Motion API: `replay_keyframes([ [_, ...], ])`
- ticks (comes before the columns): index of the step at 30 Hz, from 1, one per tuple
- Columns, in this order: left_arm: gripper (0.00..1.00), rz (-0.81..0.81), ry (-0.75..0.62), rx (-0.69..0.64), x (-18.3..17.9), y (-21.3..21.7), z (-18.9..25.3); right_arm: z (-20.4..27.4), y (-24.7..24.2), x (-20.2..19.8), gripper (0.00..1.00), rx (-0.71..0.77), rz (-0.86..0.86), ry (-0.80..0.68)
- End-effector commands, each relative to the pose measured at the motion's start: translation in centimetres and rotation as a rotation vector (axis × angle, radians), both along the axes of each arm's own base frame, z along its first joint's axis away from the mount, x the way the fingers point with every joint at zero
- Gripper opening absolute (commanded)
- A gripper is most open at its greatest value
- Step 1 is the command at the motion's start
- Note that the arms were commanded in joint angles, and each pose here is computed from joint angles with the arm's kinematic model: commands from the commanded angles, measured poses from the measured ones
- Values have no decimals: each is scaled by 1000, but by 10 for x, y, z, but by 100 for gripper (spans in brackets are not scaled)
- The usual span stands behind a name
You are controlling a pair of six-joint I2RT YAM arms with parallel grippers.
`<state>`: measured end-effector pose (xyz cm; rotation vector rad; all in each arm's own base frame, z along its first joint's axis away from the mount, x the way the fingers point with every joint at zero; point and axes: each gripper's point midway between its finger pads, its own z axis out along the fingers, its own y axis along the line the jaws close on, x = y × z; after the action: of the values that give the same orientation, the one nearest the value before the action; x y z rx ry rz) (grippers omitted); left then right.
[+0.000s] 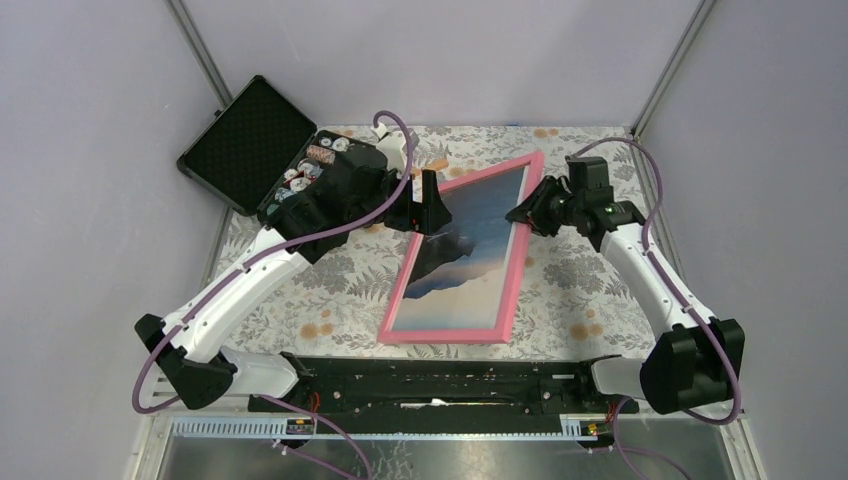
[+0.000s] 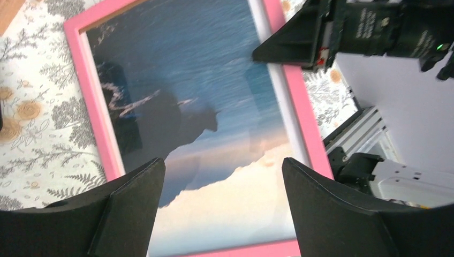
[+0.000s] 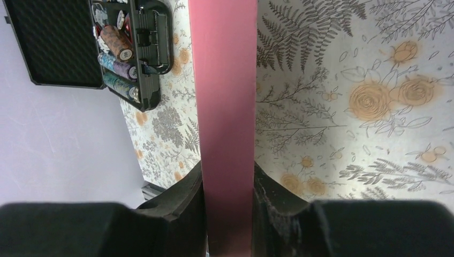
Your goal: Put the photo into the frame
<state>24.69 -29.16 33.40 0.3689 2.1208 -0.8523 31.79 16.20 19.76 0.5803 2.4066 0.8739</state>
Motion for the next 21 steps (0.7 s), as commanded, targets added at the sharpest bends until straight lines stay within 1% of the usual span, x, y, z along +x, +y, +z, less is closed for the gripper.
replay_keyframes([
  [1,85,24,-49,37,1,14,-2,-21,-13,-4,0,41,85,10],
  [4,85,32,-64,76,-1,23,-5,-37,-17,-1,0,14,135,2],
  [8,86,69,-107,99,-1,38,4,-70,-32,10,0,-47,126,35],
  [11,86,93,-145,93,-2,48,14,-89,-32,19,0,-19,132,69],
  [15,88,128,-216,104,-3,63,26,-109,-23,28,0,30,186,96],
  [21,96,202,-340,135,1,90,30,-140,-24,42,0,4,216,143],
])
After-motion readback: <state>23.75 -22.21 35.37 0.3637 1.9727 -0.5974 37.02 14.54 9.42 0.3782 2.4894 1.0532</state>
